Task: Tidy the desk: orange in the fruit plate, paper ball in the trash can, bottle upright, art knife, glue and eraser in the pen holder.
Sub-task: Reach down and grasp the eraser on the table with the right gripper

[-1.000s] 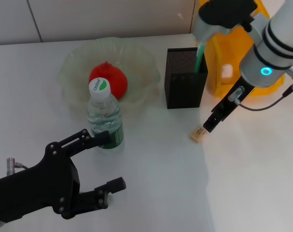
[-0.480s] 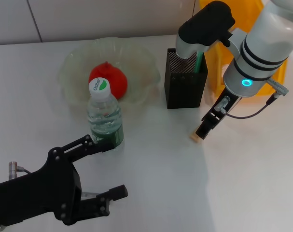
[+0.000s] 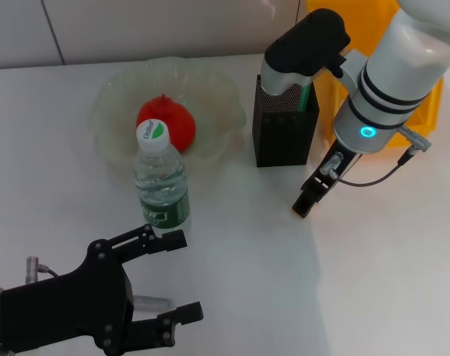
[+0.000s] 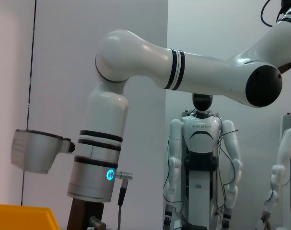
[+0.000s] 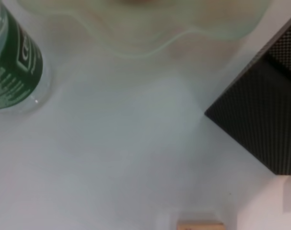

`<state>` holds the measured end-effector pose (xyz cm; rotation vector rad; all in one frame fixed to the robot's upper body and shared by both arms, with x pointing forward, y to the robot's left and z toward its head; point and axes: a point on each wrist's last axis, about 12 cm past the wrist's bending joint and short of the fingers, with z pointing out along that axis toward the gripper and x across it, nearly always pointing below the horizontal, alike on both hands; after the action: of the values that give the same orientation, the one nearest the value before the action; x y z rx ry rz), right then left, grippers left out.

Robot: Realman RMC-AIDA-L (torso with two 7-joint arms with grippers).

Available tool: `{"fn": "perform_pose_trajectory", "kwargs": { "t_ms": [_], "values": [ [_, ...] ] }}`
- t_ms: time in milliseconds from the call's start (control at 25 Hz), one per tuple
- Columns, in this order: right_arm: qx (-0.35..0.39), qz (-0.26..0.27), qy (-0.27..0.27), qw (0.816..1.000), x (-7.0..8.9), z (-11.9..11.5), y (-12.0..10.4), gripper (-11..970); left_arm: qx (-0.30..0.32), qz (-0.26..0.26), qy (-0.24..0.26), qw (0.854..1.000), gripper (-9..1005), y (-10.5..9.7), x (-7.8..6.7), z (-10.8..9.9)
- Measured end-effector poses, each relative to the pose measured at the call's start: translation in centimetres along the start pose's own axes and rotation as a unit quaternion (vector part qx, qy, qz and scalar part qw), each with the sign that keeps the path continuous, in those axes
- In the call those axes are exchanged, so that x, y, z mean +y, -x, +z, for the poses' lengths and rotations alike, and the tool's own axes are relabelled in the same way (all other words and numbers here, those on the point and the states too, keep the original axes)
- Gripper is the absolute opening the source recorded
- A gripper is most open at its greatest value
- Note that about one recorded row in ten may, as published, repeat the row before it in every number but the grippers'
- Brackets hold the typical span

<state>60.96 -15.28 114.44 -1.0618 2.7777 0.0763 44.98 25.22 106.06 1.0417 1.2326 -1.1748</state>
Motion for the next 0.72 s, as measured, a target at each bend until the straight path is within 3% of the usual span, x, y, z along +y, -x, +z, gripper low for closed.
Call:
{"fn": "perform_pose_trajectory", "kwargs": {
  "t_ms": [720],
  "values": [
    [-0.003,0.005,0.005,1.000,0.0,1.4,0.5,682,0.001,-0.001,0.002,1.000,729,0.0,0.0,0.0]
  ]
}}
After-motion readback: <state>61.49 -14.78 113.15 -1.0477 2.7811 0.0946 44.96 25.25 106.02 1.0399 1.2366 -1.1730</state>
